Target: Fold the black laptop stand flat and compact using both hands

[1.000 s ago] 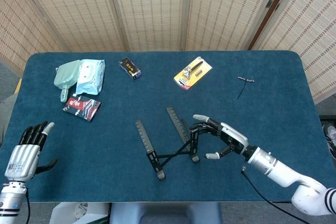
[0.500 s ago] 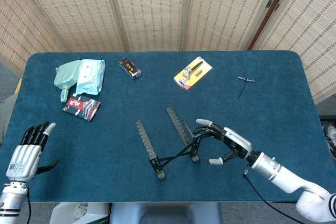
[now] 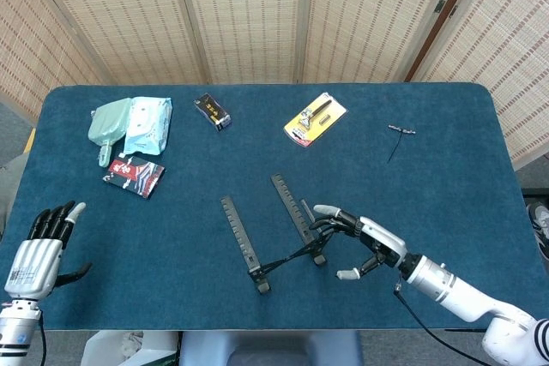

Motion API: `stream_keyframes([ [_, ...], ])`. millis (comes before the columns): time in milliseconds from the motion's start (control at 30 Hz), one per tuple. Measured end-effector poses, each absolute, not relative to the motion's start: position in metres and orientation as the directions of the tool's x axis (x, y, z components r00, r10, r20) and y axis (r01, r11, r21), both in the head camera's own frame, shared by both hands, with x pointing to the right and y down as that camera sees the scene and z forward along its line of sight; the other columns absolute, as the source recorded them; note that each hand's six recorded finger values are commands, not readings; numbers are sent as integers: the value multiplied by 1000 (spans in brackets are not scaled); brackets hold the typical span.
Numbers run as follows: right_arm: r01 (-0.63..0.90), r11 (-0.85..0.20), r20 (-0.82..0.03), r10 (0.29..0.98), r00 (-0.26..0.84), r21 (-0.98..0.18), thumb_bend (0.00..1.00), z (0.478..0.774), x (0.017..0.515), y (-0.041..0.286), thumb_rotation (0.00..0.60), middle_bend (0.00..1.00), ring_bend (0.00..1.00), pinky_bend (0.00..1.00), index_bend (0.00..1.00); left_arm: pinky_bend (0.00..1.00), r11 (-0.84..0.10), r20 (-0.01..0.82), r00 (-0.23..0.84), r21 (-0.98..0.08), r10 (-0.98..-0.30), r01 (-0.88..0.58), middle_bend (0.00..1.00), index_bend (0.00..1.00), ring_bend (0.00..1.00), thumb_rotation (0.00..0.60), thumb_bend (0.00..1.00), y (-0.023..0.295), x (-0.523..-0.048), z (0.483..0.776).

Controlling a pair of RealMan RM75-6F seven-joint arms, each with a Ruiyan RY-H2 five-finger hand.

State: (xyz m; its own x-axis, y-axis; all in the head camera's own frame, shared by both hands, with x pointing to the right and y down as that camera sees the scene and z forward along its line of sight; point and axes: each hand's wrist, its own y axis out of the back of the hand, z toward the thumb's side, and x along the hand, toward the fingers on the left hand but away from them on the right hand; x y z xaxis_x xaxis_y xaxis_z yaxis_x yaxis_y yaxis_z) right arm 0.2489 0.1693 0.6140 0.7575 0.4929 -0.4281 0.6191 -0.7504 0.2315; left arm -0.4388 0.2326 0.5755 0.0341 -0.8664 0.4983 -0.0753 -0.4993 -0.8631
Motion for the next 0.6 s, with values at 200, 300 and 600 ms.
stream_keyframes([
  [200, 631, -747, -434, 506, 745, 211, 23, 617, 250, 167, 600, 257, 137, 219, 116, 0, -502, 501, 41, -862, -865, -73, 52, 0, 56, 600, 174, 232, -437, 577],
  [300, 635, -745, -443, 508, 738, 203, 22, 623, 248, 163, 600, 257, 137, 219, 116, 0, -505, 503, 45, -860, -863, -71, 52, 0, 57, 600, 174, 231, -435, 578],
  [600, 632, -737, -469, 481, 740, 241, 19, 646, 236, 160, 600, 257, 137, 220, 116, 0, -507, 505, 38, -859, -862, -71, 52, 0, 57, 600, 173, 232, -436, 577],
])
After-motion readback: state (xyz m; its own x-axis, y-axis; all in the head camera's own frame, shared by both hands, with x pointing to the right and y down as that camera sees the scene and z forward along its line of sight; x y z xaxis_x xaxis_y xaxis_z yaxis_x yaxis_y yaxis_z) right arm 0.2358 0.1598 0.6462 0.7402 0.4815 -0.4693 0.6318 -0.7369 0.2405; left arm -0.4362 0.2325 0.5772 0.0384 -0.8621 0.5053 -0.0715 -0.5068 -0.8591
